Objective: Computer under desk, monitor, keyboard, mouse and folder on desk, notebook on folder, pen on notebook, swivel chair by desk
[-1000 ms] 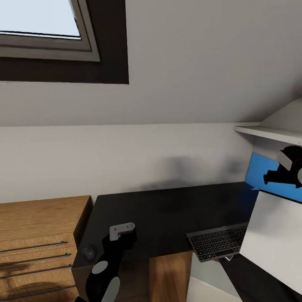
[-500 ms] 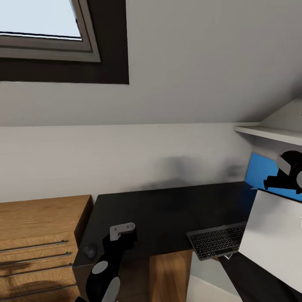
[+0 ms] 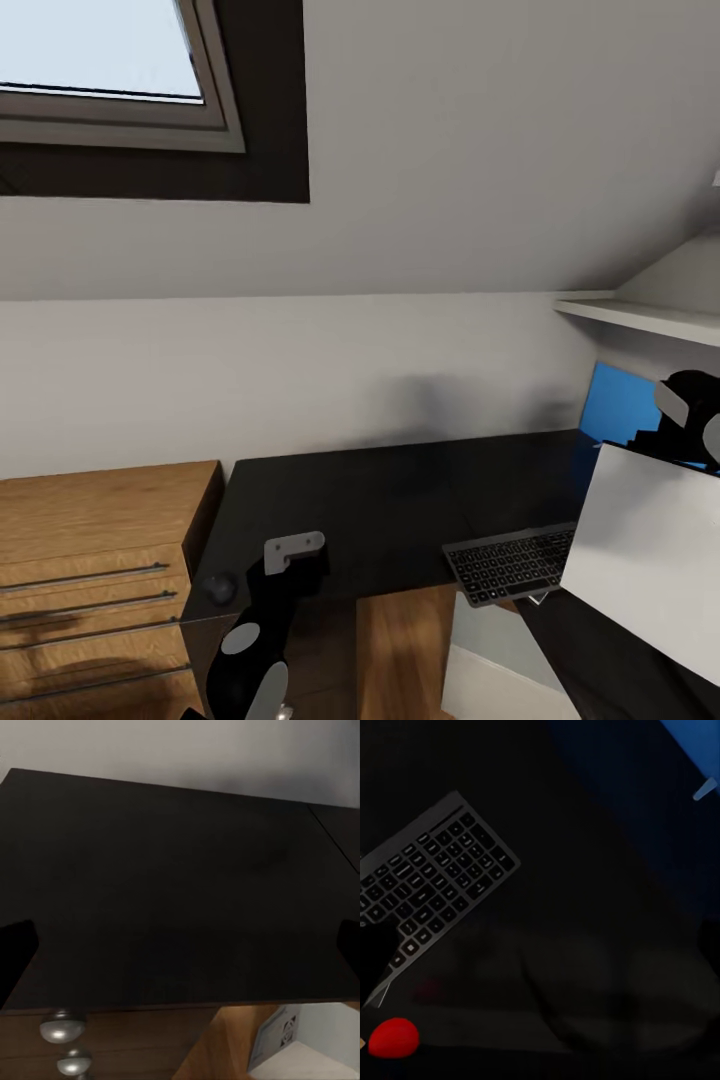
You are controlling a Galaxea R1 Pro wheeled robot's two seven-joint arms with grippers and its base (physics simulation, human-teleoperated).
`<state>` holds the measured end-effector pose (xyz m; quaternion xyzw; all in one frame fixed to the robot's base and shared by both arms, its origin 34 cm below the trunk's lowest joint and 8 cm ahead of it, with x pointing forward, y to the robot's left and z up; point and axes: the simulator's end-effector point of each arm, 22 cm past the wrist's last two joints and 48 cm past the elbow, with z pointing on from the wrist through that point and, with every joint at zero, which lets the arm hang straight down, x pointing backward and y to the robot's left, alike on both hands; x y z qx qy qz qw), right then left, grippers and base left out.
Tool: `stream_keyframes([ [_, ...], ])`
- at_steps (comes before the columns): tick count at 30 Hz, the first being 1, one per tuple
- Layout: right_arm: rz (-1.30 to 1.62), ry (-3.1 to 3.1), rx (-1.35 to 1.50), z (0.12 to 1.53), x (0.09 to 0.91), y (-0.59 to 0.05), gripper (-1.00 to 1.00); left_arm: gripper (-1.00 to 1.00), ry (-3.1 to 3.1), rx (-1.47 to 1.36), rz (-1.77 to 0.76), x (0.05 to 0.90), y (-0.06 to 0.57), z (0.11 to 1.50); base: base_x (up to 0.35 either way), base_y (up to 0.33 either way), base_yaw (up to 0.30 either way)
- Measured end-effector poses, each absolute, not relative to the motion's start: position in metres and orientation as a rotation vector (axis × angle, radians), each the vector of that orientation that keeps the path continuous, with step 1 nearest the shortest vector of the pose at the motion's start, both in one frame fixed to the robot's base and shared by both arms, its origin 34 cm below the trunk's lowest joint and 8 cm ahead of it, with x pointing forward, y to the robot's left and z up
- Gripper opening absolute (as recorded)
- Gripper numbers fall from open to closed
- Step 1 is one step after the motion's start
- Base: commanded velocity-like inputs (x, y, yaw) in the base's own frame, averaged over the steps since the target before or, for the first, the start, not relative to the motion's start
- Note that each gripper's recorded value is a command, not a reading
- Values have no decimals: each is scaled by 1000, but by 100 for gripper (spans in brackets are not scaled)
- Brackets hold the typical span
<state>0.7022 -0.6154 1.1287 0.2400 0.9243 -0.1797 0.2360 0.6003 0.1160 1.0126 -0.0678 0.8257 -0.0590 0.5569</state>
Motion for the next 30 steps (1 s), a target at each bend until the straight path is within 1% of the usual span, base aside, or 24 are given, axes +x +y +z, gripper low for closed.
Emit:
stream_keyframes([
  [3, -494, 2536, 658, 1128, 702, -616, 100, 100, 1949, -160, -139, 600, 116, 1013, -86, 0, 0],
  [8, -502, 2537, 655, 1128, 702, -616, 100, 100, 1949, -159, -139, 600, 116, 1012, -203, 0, 0],
  [19, -538, 2536, 640, 1131, 700, -620, 100, 100, 1949, -159, -140, 600, 116, 1013, -59, 0, 0],
  [25, -537, 2535, 638, 1132, 702, -619, 100, 100, 1949, -159, -140, 601, 116, 1012, -189, 0, 0],
  [28, -537, 2534, 637, 1132, 702, -619, 100, 100, 1949, -159, -140, 600, 116, 1013, -82, 0, 0],
  [30, -450, 2535, 617, 1131, 710, -608, 100, 100, 1949, -159, -140, 600, 116, 1013, -8, 0, 0],
])
